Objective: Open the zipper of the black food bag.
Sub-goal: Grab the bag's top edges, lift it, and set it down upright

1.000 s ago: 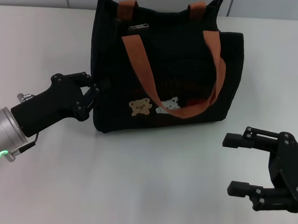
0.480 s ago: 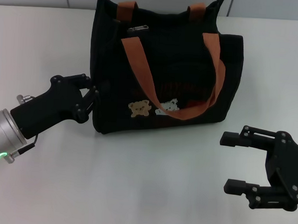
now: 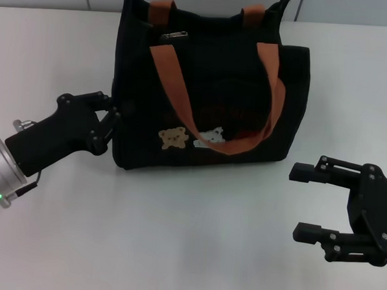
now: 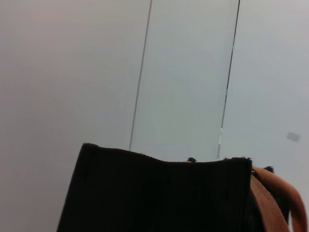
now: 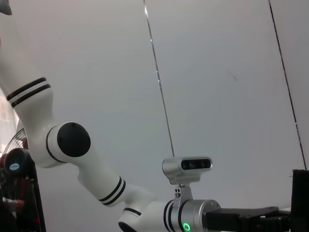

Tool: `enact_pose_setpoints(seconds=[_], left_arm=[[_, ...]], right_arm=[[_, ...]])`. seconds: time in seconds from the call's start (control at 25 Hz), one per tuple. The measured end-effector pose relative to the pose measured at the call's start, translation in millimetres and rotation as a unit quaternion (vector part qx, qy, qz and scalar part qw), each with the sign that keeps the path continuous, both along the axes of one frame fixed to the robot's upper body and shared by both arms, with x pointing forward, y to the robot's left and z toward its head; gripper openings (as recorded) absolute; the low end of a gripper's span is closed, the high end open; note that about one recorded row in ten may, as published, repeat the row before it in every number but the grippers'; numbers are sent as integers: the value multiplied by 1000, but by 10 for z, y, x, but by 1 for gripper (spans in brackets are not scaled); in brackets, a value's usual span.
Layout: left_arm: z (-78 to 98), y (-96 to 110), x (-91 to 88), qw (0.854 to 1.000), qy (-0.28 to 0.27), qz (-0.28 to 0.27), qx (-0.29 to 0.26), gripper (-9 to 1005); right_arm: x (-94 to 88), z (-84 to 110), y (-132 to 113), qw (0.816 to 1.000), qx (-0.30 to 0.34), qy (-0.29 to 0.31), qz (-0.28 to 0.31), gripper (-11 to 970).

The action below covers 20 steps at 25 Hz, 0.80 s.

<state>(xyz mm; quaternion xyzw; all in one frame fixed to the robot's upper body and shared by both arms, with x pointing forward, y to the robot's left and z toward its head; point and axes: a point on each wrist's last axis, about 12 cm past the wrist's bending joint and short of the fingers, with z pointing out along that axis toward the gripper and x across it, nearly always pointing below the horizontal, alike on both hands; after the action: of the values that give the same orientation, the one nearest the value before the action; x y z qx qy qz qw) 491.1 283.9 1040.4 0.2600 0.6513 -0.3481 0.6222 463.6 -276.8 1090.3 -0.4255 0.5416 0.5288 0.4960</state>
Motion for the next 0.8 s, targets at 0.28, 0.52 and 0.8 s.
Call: enact_pose_setpoints(seconds=[0.28,0.52,0.8], left_arm=[[225,267,115,999,-31,4,34,98],[594,504,254,996,-64,-12,66,98],[1086,559,402,988,-103,-48,101,99]], right_arm=[[8,9,-23,1000,4,-2,-10,774],[2,-1,-36,1000,9,0,-19,774],[3,-32,-57,999,10,8,-35,774]])
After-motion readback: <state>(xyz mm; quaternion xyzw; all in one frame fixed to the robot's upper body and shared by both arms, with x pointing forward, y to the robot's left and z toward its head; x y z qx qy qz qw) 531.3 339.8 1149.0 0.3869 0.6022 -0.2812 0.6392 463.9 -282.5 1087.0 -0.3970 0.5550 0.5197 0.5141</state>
